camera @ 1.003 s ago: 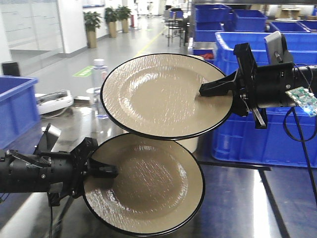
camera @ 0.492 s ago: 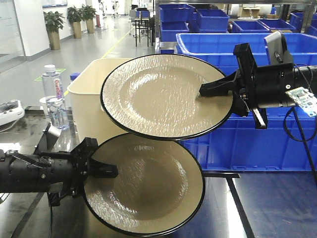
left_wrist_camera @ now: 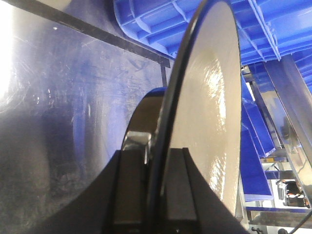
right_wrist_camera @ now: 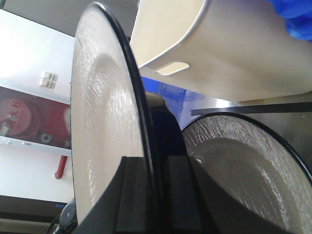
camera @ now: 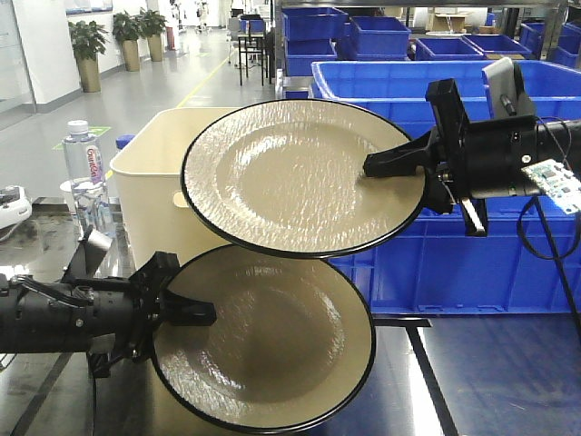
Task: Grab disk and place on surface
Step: 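Hold both plates raised while the base drives to the steel table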
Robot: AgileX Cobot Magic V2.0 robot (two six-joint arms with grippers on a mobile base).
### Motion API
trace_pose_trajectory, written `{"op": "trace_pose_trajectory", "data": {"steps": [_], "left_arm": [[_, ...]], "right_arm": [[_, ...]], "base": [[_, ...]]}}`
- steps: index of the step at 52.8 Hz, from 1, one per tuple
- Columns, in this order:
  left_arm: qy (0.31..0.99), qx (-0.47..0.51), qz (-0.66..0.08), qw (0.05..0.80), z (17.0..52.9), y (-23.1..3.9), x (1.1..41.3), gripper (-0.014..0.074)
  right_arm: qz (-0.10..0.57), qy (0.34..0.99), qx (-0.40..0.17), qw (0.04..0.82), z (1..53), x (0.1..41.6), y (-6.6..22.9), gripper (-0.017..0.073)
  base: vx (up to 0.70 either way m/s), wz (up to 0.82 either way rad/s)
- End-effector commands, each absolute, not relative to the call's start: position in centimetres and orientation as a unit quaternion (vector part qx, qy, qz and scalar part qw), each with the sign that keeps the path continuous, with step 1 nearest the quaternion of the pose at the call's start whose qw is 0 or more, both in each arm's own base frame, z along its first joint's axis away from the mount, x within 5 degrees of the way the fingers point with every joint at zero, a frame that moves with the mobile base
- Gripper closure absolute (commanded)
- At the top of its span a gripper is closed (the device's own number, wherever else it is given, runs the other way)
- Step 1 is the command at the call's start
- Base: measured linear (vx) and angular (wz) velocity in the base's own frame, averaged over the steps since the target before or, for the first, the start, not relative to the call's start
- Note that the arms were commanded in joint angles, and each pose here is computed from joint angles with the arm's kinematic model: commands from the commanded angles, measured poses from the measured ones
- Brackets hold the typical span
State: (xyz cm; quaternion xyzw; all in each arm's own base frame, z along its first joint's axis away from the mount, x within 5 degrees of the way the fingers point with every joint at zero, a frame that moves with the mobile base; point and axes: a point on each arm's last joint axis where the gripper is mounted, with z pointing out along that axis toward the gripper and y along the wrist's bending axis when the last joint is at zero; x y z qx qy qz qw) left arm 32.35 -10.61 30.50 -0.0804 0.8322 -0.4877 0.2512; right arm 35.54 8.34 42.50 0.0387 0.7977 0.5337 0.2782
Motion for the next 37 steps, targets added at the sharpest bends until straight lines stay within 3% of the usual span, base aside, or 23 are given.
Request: {"op": "trace_pose_trajectory", "data": {"steps": [1,32,37], "left_arm": [[0.791,-0.091,-0.541,0.269,33.7,-10.9,31.7,0.0595],[0.800,-0.083,-0.531,0.269,33.5,-10.9,31.6,0.0594],[0.820,-0.068,-0.518,0.236,32.7,-11.0,31.3,0.0594]], "right_arm": [[0.587,0.742,0.041,0.320,46.6,33.9,8.3,0.0567],[0.591,0.740,0.042,0.320,46.7,33.9,8.3,0.0567],[0.591,0.739,0.042,0.320,46.7,33.9,8.3,0.0567]], "base": [[0.00,0.00],[0.00,0.00],[0.00,0.00]]}}
